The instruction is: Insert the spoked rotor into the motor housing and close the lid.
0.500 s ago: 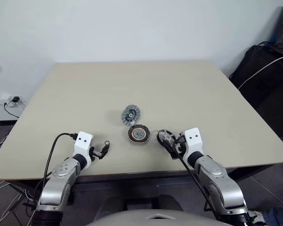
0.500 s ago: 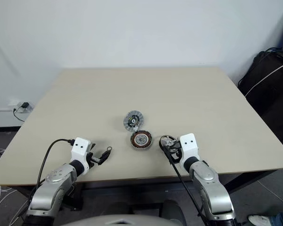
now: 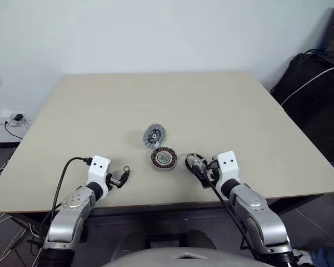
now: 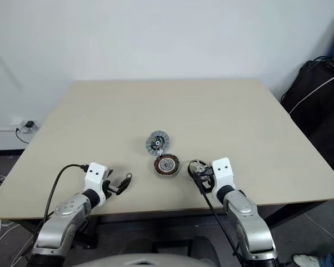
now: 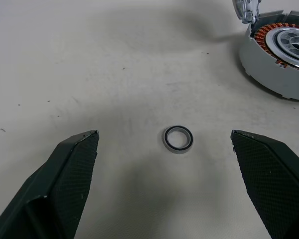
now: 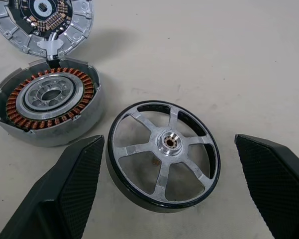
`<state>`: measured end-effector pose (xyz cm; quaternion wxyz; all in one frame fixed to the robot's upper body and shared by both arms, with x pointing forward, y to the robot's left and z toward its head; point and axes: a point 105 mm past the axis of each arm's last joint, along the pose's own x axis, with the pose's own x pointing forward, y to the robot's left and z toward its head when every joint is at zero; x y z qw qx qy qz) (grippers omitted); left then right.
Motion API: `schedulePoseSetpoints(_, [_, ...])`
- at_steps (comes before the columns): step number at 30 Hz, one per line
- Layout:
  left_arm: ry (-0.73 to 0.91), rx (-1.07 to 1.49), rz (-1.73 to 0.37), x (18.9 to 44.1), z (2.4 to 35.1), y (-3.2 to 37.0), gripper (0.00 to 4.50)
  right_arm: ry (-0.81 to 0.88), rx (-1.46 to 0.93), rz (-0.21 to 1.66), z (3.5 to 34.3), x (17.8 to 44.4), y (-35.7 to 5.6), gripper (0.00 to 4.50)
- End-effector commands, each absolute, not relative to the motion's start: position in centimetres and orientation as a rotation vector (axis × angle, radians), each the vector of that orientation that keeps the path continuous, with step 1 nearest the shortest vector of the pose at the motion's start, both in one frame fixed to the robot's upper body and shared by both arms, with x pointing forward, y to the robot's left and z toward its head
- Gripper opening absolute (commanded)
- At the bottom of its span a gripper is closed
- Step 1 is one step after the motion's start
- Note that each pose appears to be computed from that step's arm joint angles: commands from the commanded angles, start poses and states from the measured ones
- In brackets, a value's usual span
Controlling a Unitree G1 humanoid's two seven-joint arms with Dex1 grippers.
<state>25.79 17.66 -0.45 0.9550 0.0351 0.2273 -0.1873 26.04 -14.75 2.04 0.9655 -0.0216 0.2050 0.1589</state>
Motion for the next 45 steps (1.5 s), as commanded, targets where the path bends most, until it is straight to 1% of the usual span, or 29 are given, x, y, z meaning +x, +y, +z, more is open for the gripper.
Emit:
schedulePoseSetpoints(1, [0.435,0.091,-0.387,26.7,0.1,17.2,4.48,0.368,-0.045,0.316,3.2,26.6,-14.7,4.46])
schedulePoseSetpoints(3, [0.438,0.094,-0.388,26.9,-0.1,17.1,4.48,0.37,-0.042,0.318,3.1,26.6,-14.6,4.46])
schedulePoseSetpoints(11, [0.473,0.167,-0.322,29.1,-1.1,17.5,4.48,0.368,-0.037,0.329,3.1,26.8,-14.2,4.46])
schedulePoseSetpoints(16, [0.477,0.151,-0.35,29.6,-1.4,16.7,4.48,0.368,-0.032,0.33,3.0,26.9,-14.1,4.46])
schedulePoseSetpoints(22, [0.503,0.137,-0.396,29.4,-2.0,15.8,4.48,0.366,-0.027,0.321,3.1,26.8,-14.2,4.46])
schedulePoseSetpoints(29, [0.571,0.139,-0.383,27.6,-3.3,16.8,4.48,0.369,-0.021,0.298,3.0,26.5,-14.6,4.46])
schedulePoseSetpoints(32, [0.595,0.161,-0.382,26.8,-3.7,17.3,3.86,0.371,-0.019,0.295,3.0,26.5,-14.6,4.5])
schedulePoseSetpoints(35, [0.604,0.165,-0.373,26.4,-3.8,17.6,2.82,0.373,-0.018,0.296,2.9,26.5,-14.5,4.5])
schedulePoseSetpoints(38, [0.605,0.163,-0.361,26.3,-3.7,17.8,1.92,0.375,-0.019,0.301,2.9,26.5,-14.5,4.5])
schedulePoseSetpoints(41, [0.605,0.166,-0.354,26.3,-3.6,17.9,0.91,0.378,-0.02,0.303,2.8,26.6,-14.5,4.5])
schedulePoseSetpoints(42, [0.603,0.166,-0.351,26.4,-3.6,17.9,0.75,0.379,-0.021,0.303,2.8,26.6,-14.5,4.5])
schedulePoseSetpoints(45, [0.592,0.171,-0.346,26.6,-3.4,17.9,0.76,0.383,-0.022,0.304,2.7,26.6,-14.4,4.5])
